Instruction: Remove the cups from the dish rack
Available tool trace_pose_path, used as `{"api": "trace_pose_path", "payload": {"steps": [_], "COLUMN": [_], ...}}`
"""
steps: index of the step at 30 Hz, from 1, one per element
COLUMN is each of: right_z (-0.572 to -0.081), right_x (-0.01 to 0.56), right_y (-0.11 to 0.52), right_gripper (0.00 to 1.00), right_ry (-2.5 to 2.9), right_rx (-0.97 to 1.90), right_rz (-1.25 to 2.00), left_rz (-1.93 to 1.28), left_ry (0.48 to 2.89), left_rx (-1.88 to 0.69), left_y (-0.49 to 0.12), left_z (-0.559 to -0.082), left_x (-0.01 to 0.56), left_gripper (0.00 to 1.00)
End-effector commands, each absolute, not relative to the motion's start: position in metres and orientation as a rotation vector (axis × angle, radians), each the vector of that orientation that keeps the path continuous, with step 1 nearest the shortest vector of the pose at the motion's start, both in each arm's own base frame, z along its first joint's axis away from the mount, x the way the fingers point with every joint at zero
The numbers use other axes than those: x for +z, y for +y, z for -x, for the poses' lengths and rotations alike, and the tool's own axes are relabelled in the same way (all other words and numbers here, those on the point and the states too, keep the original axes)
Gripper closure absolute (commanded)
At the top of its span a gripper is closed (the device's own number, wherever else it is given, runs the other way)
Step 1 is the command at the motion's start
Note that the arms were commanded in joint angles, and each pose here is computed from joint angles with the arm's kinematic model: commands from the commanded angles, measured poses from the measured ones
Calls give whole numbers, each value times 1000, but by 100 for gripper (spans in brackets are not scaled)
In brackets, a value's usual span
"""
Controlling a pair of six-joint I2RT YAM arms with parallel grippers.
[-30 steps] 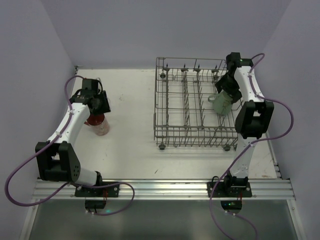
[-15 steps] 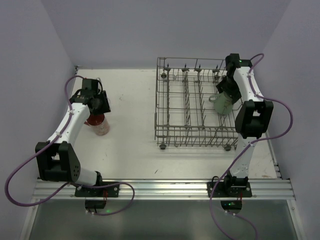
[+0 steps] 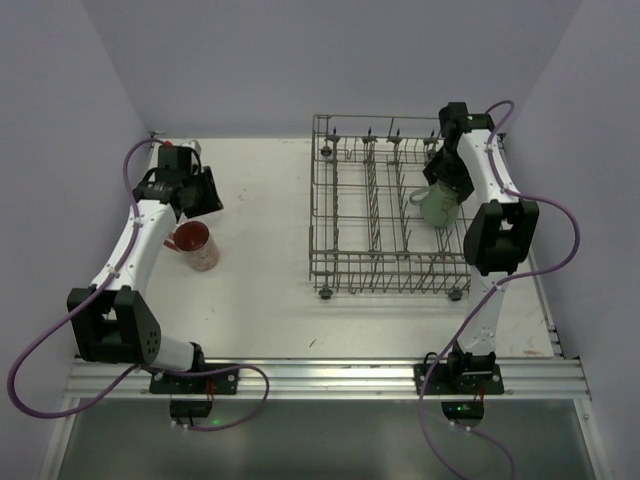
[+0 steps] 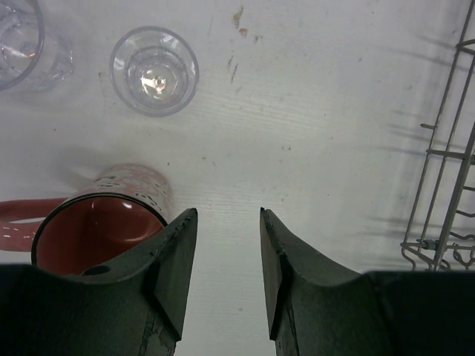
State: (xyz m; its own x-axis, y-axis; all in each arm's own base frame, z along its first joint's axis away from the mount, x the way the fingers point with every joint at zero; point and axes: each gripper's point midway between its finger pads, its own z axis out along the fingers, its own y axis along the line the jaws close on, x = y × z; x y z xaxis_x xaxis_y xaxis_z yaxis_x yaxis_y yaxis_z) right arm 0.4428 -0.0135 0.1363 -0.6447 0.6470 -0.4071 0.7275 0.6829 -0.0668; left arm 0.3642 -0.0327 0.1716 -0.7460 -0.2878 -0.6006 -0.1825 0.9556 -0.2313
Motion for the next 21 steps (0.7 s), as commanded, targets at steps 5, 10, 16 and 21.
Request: {"api": "trace_pose_path", "payload": {"steps": [5,10,16,21], "right_z": [-463,-461,-461,-458], "right_x": [221,251,280,289], "right_y": [-1,4,12,17], "right_gripper": [100,100,100,100], "right_ry": [2352,2299,2237,2230], "right_rx": [-94,-15,83,123], "right_rz": [-976,-937,-877,-858], "left_rz": [332,329,329,360], "left_ry": [2347,2325,2306,2270], "left_rx": [-327,-439,-760,-1072], "left_y": [-46,-61,-102,-142], "left_z": [-375,-379,-376,-377], "left_x": [212,231,235,247], "left_gripper": [57,57,57,57]}}
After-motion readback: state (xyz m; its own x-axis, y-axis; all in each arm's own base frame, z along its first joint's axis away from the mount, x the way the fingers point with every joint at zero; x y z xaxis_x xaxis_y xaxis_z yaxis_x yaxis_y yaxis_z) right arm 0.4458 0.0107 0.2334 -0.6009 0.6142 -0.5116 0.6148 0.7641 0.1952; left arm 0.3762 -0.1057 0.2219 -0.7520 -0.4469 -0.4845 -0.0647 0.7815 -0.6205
